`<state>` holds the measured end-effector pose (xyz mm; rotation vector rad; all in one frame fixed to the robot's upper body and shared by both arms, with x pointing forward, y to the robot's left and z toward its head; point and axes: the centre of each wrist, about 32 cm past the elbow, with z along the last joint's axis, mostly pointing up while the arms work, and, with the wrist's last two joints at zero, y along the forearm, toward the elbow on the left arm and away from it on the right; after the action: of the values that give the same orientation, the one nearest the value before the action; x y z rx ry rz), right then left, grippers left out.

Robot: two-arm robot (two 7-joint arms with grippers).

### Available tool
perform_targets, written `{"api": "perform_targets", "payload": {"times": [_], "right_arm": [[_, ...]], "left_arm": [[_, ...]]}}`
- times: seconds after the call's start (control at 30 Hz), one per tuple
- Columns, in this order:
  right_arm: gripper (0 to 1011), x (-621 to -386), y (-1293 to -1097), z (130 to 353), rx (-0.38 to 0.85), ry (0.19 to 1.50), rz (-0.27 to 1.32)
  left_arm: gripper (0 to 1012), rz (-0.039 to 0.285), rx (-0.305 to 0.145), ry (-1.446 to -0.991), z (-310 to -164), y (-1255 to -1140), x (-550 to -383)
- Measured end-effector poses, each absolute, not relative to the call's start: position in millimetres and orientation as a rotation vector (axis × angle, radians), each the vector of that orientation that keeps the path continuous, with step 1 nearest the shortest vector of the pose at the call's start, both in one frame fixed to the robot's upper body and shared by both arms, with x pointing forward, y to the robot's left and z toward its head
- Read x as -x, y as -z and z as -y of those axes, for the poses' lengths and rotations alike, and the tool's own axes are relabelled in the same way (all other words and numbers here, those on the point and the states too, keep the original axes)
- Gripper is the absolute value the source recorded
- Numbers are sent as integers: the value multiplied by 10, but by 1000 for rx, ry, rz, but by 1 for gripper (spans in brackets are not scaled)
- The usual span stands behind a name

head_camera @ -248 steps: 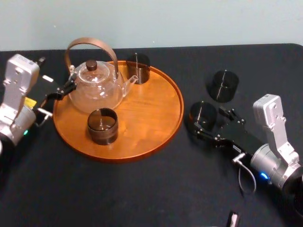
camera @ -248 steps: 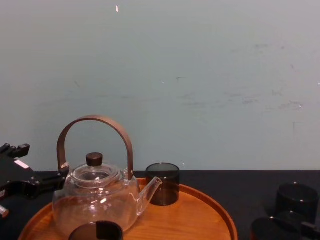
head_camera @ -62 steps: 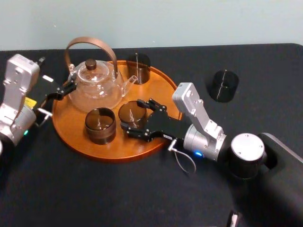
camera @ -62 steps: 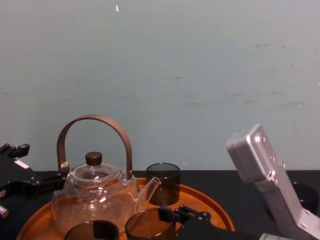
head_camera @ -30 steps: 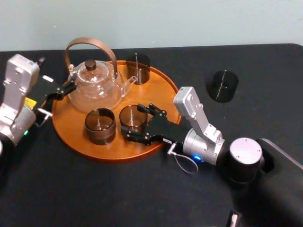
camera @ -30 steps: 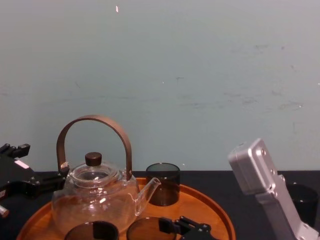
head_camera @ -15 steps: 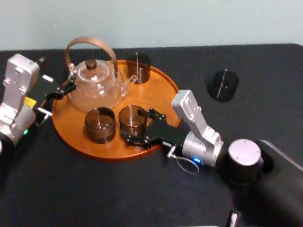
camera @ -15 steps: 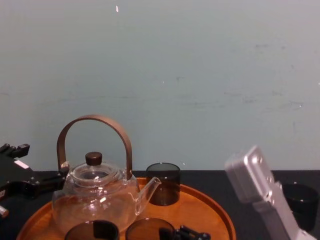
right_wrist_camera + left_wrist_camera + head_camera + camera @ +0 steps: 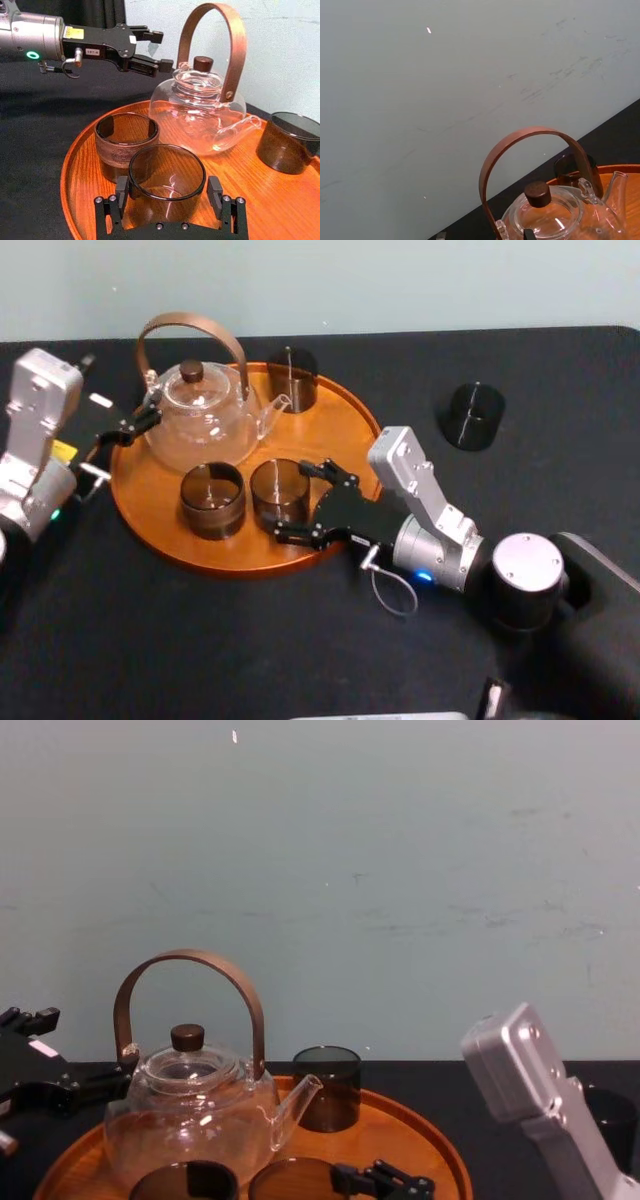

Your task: Pick up the glass from the table and place it on the tray.

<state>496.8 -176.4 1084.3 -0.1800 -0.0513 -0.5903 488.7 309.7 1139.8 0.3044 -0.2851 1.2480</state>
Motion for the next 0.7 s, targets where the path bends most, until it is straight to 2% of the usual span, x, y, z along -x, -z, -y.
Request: {"api": "perform_targets", "payload": {"times": [0.7], "right_arm": [[1003,-4891,-10946,1792,168,597,78]], "left_arm": [[1001,285,-304,-1248,-3096,-11398,-4886]]}}
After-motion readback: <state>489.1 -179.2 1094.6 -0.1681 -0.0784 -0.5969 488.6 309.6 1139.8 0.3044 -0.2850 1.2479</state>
